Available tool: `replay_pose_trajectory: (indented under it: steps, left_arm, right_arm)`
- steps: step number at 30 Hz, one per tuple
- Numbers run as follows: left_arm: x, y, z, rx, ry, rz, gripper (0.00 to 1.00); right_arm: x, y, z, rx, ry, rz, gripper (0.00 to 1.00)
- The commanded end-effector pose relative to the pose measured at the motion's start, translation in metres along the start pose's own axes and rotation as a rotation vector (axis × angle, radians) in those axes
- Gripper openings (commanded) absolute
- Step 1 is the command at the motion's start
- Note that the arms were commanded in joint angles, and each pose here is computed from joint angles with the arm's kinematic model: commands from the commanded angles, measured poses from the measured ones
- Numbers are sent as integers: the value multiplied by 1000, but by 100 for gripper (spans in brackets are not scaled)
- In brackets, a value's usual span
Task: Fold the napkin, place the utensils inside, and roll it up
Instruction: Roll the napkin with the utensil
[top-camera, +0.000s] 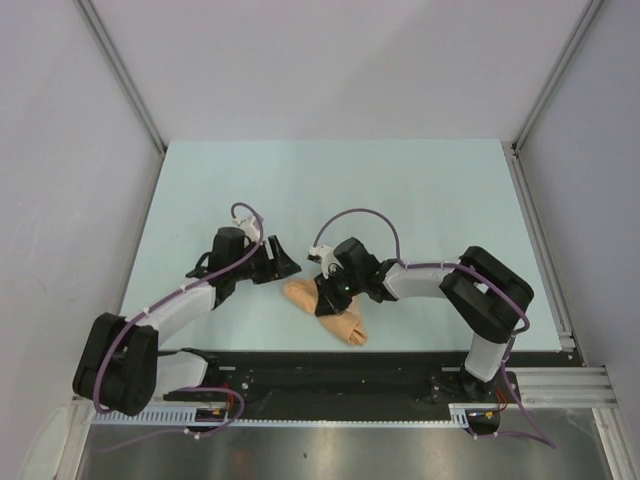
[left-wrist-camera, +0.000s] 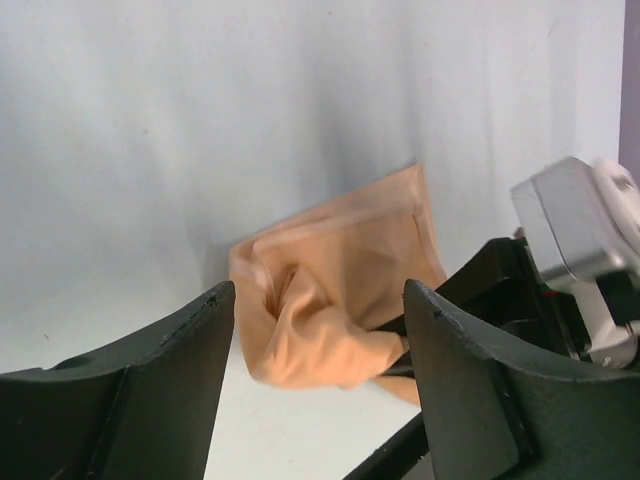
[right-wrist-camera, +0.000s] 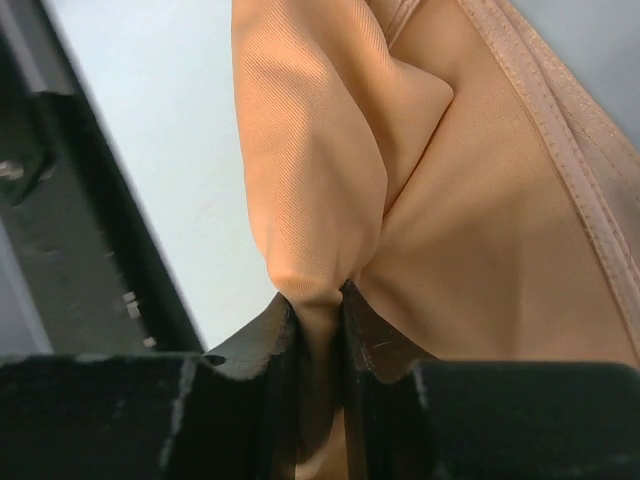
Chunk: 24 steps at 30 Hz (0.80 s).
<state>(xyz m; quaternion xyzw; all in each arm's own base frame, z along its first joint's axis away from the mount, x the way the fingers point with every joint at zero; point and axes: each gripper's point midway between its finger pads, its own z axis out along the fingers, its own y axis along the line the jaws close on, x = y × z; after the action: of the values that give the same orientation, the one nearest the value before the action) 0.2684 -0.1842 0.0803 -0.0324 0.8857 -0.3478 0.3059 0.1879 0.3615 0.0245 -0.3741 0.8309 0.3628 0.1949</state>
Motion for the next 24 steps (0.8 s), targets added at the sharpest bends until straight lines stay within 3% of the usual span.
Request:
replay_pose_trajectory:
  steps: [1, 9, 19, 22, 23, 24]
  left_arm:
    - [13, 8, -5, 3, -4, 10, 73]
    - [43, 16, -2, 30, 57, -40, 72]
    - [68, 9, 3, 87, 106, -81, 66]
    - [74, 1, 6, 123, 124, -85, 43]
    - [75, -1, 8, 133, 130, -87, 29]
    - [75, -2, 8, 133, 131, -88, 21]
  right_arm:
    - [37, 40, 2, -283, 119, 188, 13]
    - [35, 24, 6, -348, 109, 310, 11]
    - [36, 14, 8, -330, 115, 323, 13]
    - [31, 12, 5, -317, 105, 313, 24]
    - [25, 12, 3, -315, 97, 306, 35]
    - [23, 12, -1, -310, 101, 311, 40]
